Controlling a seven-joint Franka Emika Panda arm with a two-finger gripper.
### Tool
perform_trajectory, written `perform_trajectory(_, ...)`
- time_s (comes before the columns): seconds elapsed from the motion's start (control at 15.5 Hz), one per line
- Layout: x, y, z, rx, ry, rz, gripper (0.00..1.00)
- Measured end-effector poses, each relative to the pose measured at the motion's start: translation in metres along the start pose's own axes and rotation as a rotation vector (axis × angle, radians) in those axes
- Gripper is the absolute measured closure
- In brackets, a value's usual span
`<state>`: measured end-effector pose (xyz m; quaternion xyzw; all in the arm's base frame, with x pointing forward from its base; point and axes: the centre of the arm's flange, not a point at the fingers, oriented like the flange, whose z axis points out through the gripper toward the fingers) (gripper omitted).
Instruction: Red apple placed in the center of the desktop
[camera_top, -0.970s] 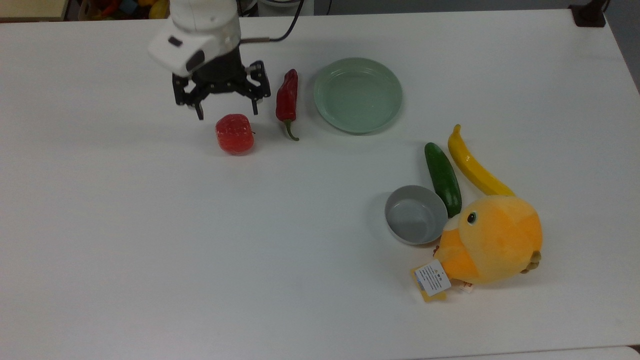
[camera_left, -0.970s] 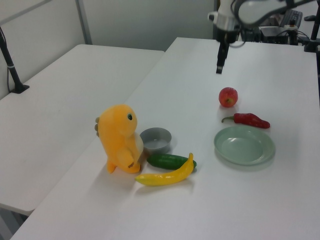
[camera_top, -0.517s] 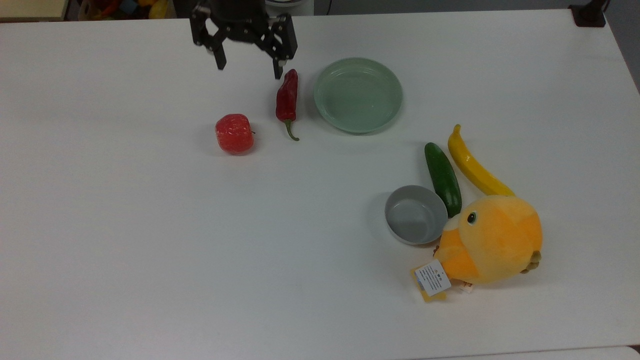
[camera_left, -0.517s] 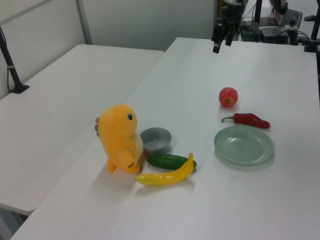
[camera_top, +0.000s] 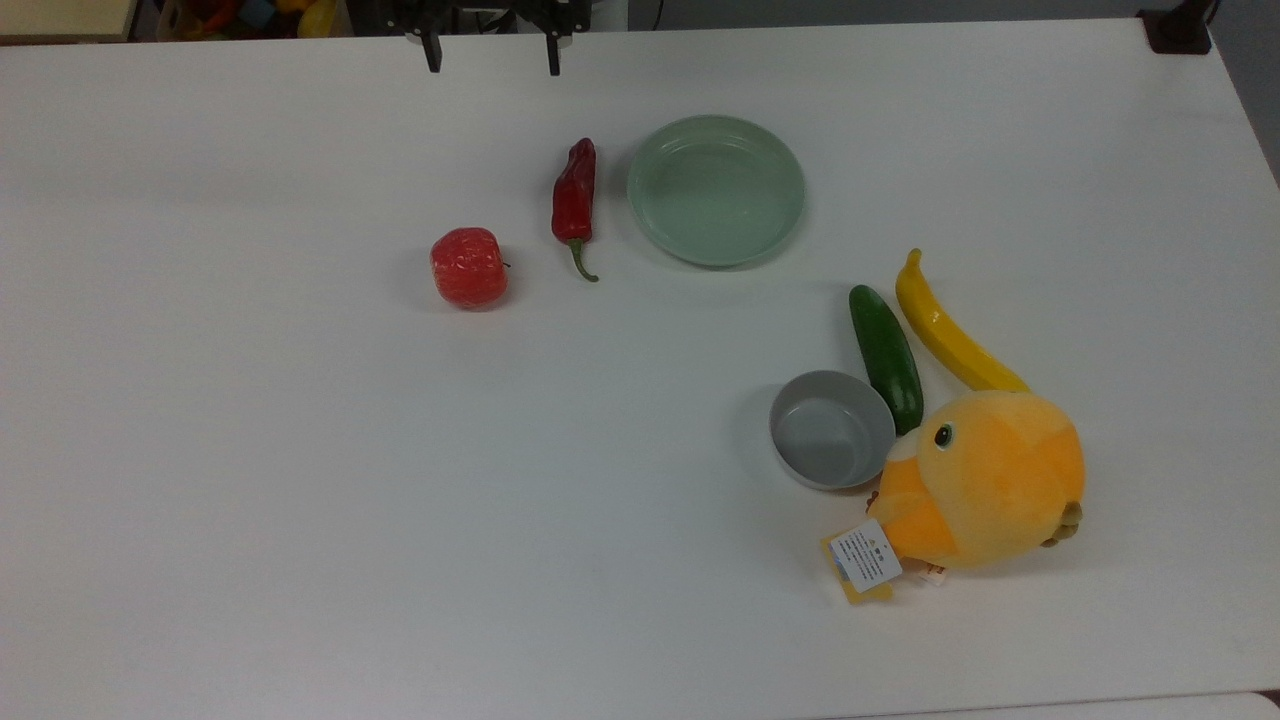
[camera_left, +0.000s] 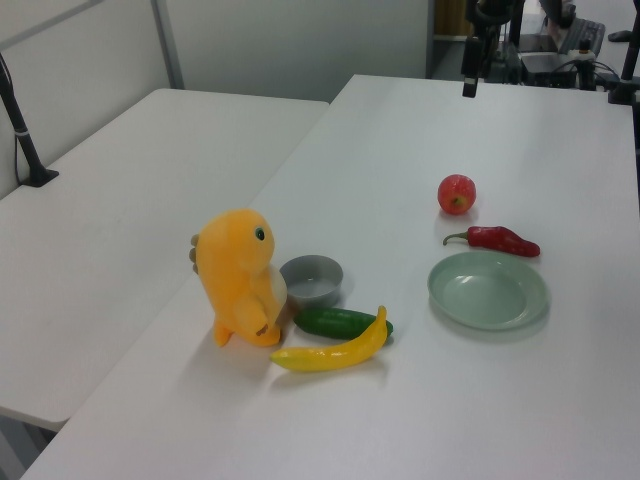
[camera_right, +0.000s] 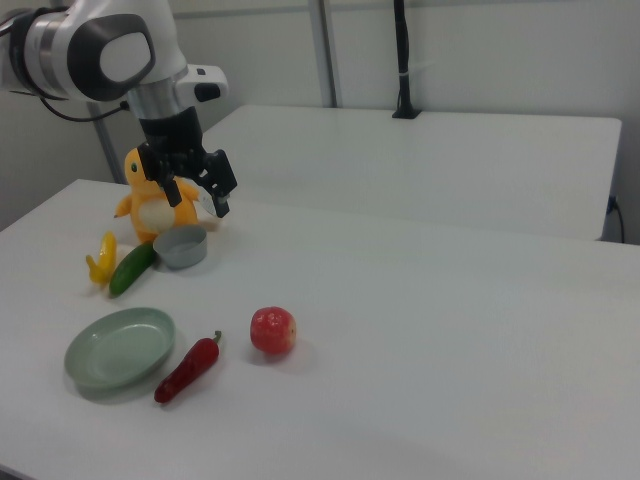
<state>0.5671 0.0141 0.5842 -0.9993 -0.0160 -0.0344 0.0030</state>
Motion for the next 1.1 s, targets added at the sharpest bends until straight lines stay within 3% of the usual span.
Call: perform_trajectory(1.1, -0.001, 0.015, -0.002, 0.006, 0.002, 0.019, 0.00)
